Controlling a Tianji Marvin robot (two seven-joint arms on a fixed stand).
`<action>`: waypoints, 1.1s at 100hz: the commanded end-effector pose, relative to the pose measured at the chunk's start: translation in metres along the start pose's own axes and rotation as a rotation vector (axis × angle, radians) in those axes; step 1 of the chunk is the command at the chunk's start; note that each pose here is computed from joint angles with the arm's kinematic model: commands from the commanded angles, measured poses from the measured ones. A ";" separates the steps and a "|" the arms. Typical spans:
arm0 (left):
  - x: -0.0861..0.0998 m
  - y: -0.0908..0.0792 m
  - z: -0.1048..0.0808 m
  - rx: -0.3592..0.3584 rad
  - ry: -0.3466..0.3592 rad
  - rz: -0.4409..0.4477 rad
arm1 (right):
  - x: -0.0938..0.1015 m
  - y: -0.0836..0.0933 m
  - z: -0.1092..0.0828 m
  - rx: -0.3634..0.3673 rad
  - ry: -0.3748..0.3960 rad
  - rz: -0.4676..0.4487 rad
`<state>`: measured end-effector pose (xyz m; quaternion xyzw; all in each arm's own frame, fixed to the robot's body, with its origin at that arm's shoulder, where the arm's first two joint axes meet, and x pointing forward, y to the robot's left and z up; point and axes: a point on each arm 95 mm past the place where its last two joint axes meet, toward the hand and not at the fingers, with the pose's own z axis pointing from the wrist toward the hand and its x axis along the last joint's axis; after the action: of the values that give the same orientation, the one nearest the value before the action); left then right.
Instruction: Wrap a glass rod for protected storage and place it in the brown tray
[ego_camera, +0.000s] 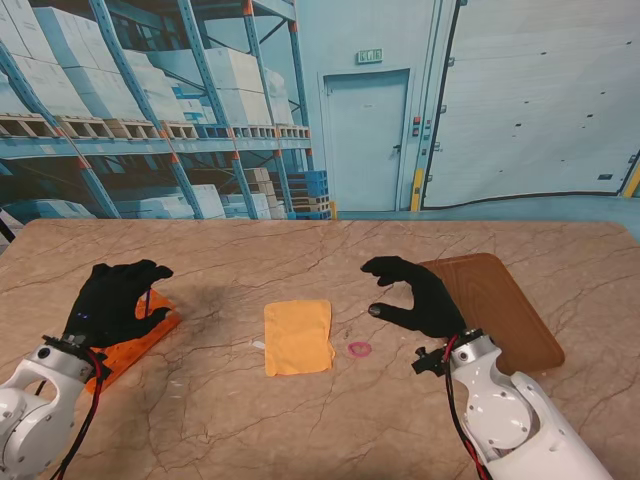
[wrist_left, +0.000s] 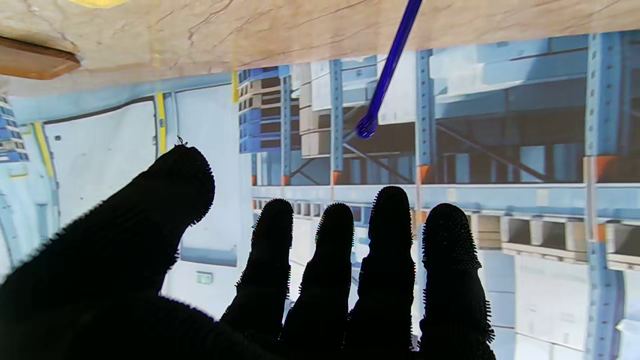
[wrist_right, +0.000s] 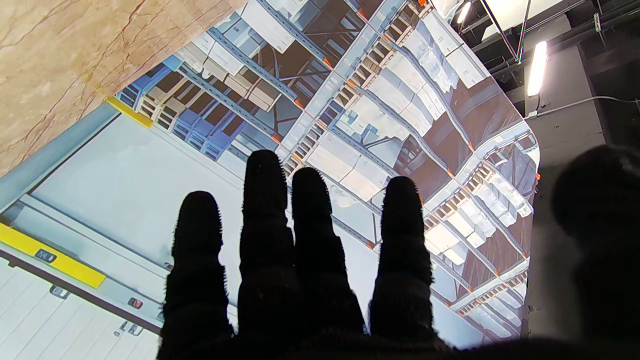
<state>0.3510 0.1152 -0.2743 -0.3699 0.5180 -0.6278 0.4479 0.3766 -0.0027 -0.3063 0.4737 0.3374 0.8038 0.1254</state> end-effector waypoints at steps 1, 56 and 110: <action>-0.003 0.009 -0.007 -0.011 -0.028 -0.019 | 0.002 -0.002 0.001 0.005 0.003 0.002; -0.023 0.029 -0.018 0.001 -0.160 -0.013 | 0.001 -0.004 0.003 0.019 0.001 0.002; -0.034 0.059 -0.008 -0.057 -0.261 -0.016 | 0.002 -0.005 0.005 0.025 -0.003 0.004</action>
<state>0.3651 0.1467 -0.3283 -0.4577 0.4708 -0.5658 0.4987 0.3797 0.0010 -0.3080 0.4777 0.3459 0.7983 0.1219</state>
